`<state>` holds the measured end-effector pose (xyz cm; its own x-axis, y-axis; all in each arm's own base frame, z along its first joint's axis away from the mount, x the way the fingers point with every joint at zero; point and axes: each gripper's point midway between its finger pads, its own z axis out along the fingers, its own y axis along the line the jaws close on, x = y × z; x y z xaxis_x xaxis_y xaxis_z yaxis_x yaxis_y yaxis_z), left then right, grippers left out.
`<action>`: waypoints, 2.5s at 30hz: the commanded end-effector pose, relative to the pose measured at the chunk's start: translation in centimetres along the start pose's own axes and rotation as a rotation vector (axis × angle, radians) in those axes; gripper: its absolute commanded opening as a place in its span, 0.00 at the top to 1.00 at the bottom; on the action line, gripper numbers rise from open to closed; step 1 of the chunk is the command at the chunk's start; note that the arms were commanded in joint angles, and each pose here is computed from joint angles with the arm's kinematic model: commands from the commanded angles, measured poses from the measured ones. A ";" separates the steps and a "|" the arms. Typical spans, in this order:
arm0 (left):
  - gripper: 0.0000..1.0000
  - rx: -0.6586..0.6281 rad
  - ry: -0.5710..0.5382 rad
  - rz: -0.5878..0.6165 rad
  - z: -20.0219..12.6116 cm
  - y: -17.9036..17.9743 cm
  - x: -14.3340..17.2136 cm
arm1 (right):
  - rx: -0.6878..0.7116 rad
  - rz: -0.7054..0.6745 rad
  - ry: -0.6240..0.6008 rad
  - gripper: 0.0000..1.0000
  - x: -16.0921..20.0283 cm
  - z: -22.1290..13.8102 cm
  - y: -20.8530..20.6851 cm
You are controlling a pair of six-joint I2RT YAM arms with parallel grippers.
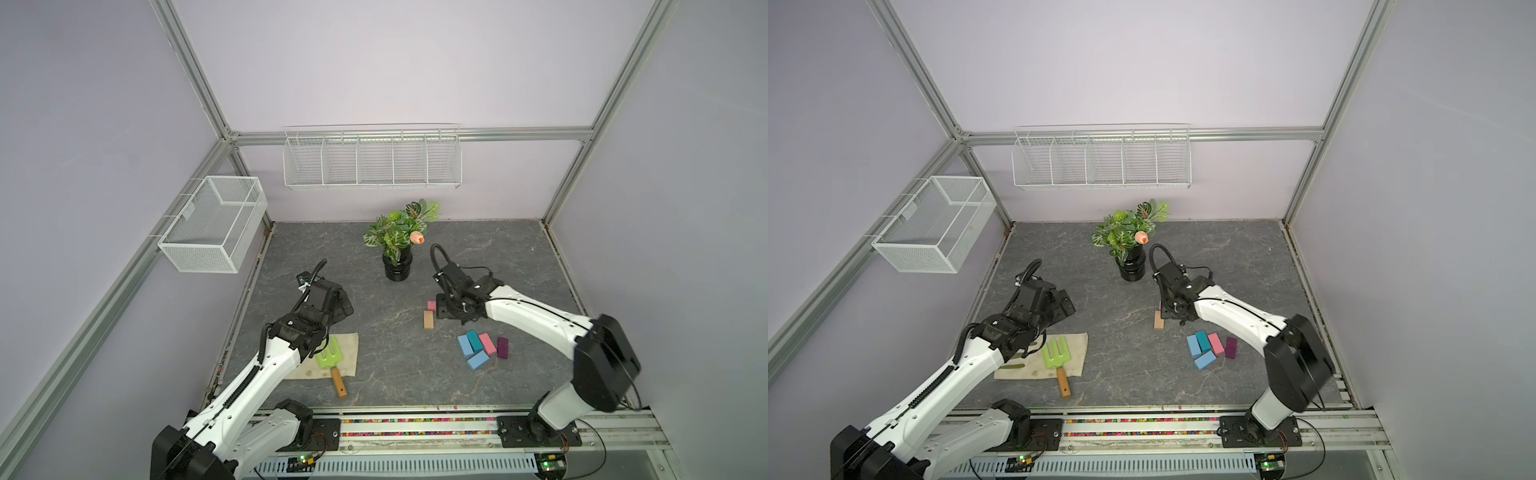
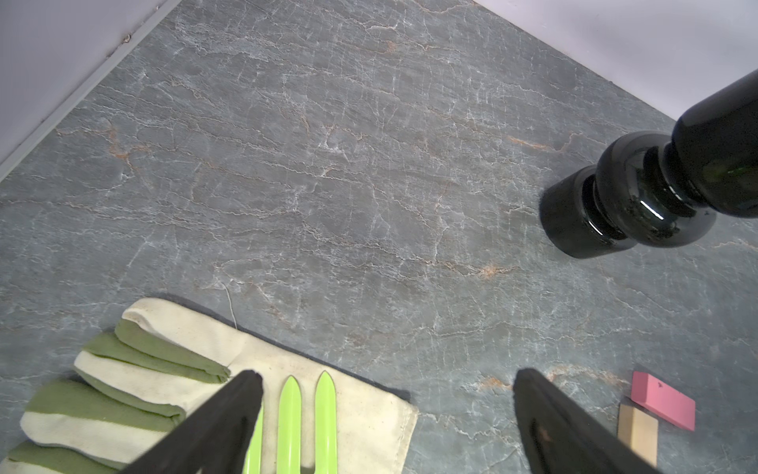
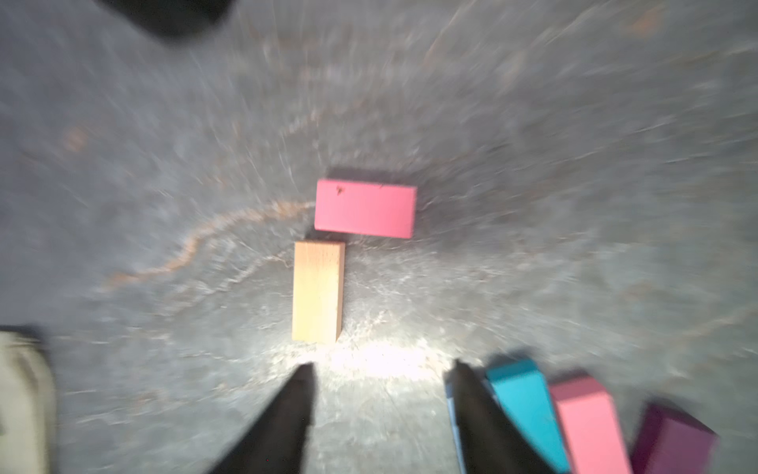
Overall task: Assemble the number 8 with building blocks
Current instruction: Pick up the building block from the center of the board, then assemble the building block at the center of the board.
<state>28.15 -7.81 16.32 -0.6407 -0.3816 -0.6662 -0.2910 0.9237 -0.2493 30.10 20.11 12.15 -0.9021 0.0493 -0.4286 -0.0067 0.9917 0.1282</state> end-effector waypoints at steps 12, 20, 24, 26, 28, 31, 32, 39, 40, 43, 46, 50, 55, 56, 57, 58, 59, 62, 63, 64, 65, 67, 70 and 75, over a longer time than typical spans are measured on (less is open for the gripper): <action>0.00 0.014 -0.011 -0.001 -0.3 -0.4 -0.4 | -0.081 -0.016 0.281 0.32 10.3 1.0 -5.6; 0.00 0.028 -0.006 -0.019 -0.3 -0.7 -0.4 | -0.107 -0.046 0.331 0.44 12.2 2.1 -4.6; 0.00 0.029 -0.006 -0.025 -0.3 -0.6 -0.3 | -0.080 -0.063 0.343 0.44 12.3 3.1 -4.6; 0.01 0.029 -0.005 -0.025 -0.4 -0.6 -0.3 | -0.072 -0.065 0.341 0.44 12.3 3.6 -4.7; 0.00 0.026 -0.004 -0.023 -0.4 -0.6 -0.3 | -0.053 -0.068 0.337 0.43 12.3 4.0 -4.9; 0.01 0.025 0.003 -0.019 -0.3 -0.8 -0.3 | -0.032 -0.077 0.334 0.43 12.1 4.7 -5.1; 0.01 0.024 0.006 -0.018 -0.2 -0.8 -0.3 | -0.029 -0.078 0.337 0.44 12.1 4.9 -5.1; 0.00 0.020 0.019 -0.013 0.0 -0.9 -0.2 | -0.019 -0.069 0.354 0.74 12.1 6.0 -4.8; 0.00 0.021 0.018 -0.016 0.0 -0.9 -0.2 | -0.018 -0.067 0.349 0.83 12.0 5.9 -4.8; 0.00 0.023 0.016 -0.017 0.0 -0.9 -0.2 | -0.020 -0.063 0.327 0.93 11.0 5.6 -4.4; 0.00 0.023 0.017 -0.015 0.1 -1.0 -0.2 | -0.025 -0.068 0.296 0.93 9.6 5.5 -3.8; 0.00 0.022 0.020 -0.014 0.1 -0.9 0.0 | -0.024 -0.081 0.253 0.93 6.8 5.6 -2.5; 0.01 0.018 0.021 -0.008 0.2 -0.7 0.1 | -0.020 -0.060 0.260 0.93 5.5 6.9 -1.8; 0.00 0.016 0.021 -0.006 0.2 -0.7 0.2 | -0.024 -0.057 0.269 0.93 5.5 7.1 -1.6; 0.00 0.014 0.018 -0.008 0.1 -0.6 0.1 | -0.027 -0.055 0.281 0.93 5.6 7.4 -1.5; 0.01 0.013 0.020 -0.002 0.2 -0.6 0.1 | -0.030 -0.052 0.287 0.93 5.6 7.7 -1.3; 0.01 0.012 0.018 -0.001 0.2 -0.6 0.1 | -0.032 -0.050 0.288 0.93 5.7 7.9 -1.2; 0.01 0.011 0.016 -0.001 0.2 -0.6 0.1 | -0.028 -0.042 0.295 0.93 5.8 8.4 -1.3; 0.00 0.010 0.016 -0.001 0.2 -0.6 0.1 | -0.030 -0.042 0.300 0.93 5.9 8.5 -1.2; 0.00 0.011 0.016 -0.002 0.2 -0.6 0.1 | -0.032 -0.041 0.302 0.93 5.9 8.7 -1.2; 0.00 0.010 0.016 0.001 0.2 -0.6 0.1 | -0.030 -0.041 0.305 0.93 6.0 8.8 -1.2; 0.01 0.008 0.017 0.002 0.3 -0.6 0.1 | -0.030 -0.040 0.309 0.93 6.0 9.0 -1.1; 0.00 0.008 0.019 0.003 0.4 -0.7 0.1 | -0.023 -0.034 0.313 0.93 6.1 9.2 -1.2; 0.01 0.009 0.017 0.003 0.4 -0.7 0.1 | -0.025 -0.031 0.313 0.90 5.9 9.4 -1.1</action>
<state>28.19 -8.32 15.49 -0.6688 -0.3761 -0.6413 -0.2852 0.9264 -0.2458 28.60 20.22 2.08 -0.9873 -0.0371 -0.1548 -0.0587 0.9887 0.1379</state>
